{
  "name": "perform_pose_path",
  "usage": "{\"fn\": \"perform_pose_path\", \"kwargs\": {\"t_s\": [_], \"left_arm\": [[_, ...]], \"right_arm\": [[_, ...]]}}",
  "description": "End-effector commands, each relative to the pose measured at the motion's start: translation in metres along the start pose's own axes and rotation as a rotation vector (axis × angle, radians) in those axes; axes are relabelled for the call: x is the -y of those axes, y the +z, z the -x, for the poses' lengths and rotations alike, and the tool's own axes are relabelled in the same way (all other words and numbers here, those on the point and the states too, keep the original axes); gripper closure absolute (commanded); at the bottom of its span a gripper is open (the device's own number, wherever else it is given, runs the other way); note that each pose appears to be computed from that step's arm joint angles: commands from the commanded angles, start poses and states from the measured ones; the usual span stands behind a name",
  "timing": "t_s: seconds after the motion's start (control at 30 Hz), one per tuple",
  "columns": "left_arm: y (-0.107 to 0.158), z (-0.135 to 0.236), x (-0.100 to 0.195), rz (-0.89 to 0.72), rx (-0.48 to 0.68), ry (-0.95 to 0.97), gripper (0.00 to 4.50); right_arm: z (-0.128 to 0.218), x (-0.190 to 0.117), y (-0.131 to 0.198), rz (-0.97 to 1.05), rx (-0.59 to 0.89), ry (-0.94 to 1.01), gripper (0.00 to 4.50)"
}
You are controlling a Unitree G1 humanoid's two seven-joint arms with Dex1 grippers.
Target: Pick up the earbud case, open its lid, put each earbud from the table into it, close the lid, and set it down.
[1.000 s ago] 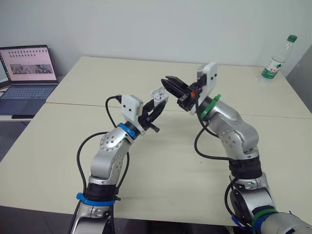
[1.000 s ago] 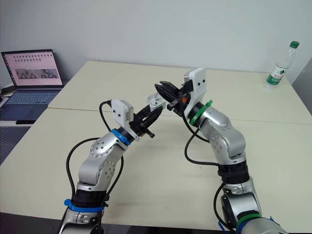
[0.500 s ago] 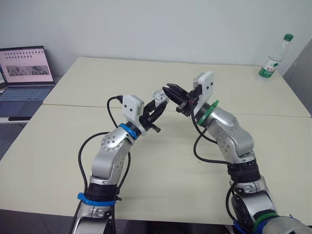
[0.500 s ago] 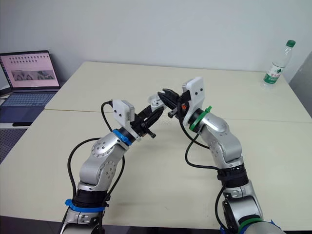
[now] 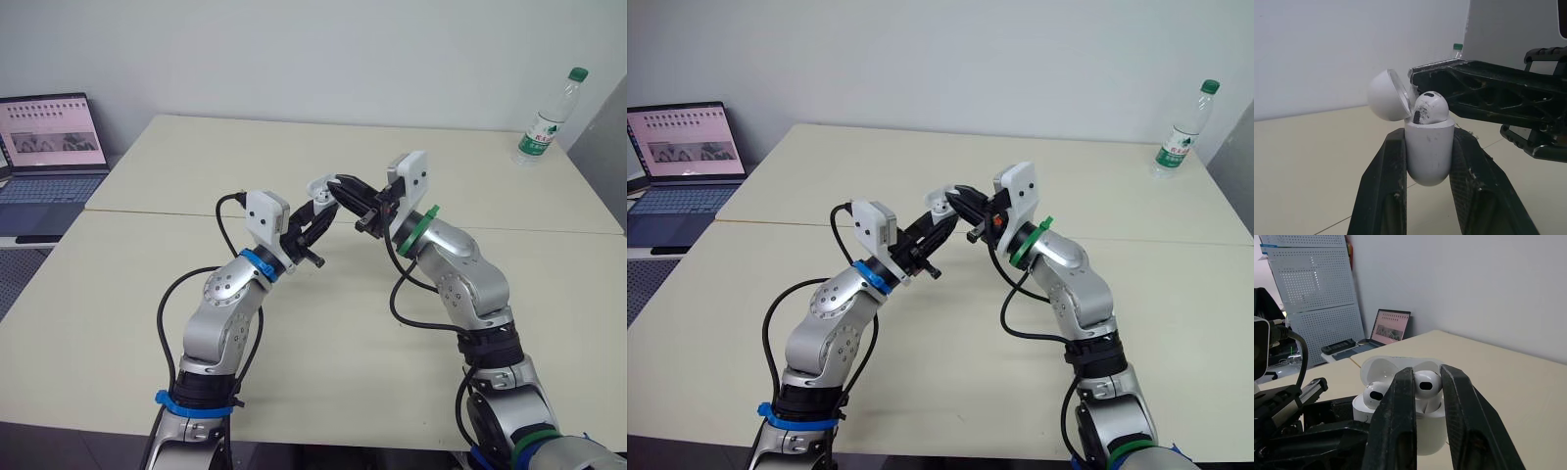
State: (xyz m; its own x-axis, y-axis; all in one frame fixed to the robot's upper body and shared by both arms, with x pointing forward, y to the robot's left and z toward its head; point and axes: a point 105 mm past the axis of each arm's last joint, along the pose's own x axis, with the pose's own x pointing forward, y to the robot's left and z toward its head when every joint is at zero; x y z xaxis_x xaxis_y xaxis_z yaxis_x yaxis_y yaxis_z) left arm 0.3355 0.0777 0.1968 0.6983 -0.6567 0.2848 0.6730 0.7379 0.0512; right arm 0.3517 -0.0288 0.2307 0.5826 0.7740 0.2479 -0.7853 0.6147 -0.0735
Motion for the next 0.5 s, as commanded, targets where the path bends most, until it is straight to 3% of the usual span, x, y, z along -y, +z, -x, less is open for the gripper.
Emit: {"fn": "perform_pose_path", "kwargs": {"t_s": [0.03,0.07,0.1,0.13,0.5], "left_arm": [[0.022,-0.002,0.011,-0.021,0.083,-0.043,3.71],[0.022,-0.002,0.011,-0.020,0.082,-0.044,3.71],[0.021,-0.002,0.011,-0.020,0.081,-0.044,3.71],[0.021,-0.002,0.012,-0.019,0.079,-0.044,3.71],[0.017,-0.001,0.011,-0.016,0.067,-0.043,3.71]], "right_arm": [[0.000,-0.003,0.007,-0.005,0.027,0.015,4.12],[0.000,-0.002,0.007,-0.010,0.030,0.014,4.12],[0.000,-0.002,0.008,-0.015,0.032,0.013,3.41],[0.000,-0.001,0.009,-0.031,0.037,0.012,3.19],[0.002,0.005,0.030,-0.203,0.100,0.024,3.19]]}}
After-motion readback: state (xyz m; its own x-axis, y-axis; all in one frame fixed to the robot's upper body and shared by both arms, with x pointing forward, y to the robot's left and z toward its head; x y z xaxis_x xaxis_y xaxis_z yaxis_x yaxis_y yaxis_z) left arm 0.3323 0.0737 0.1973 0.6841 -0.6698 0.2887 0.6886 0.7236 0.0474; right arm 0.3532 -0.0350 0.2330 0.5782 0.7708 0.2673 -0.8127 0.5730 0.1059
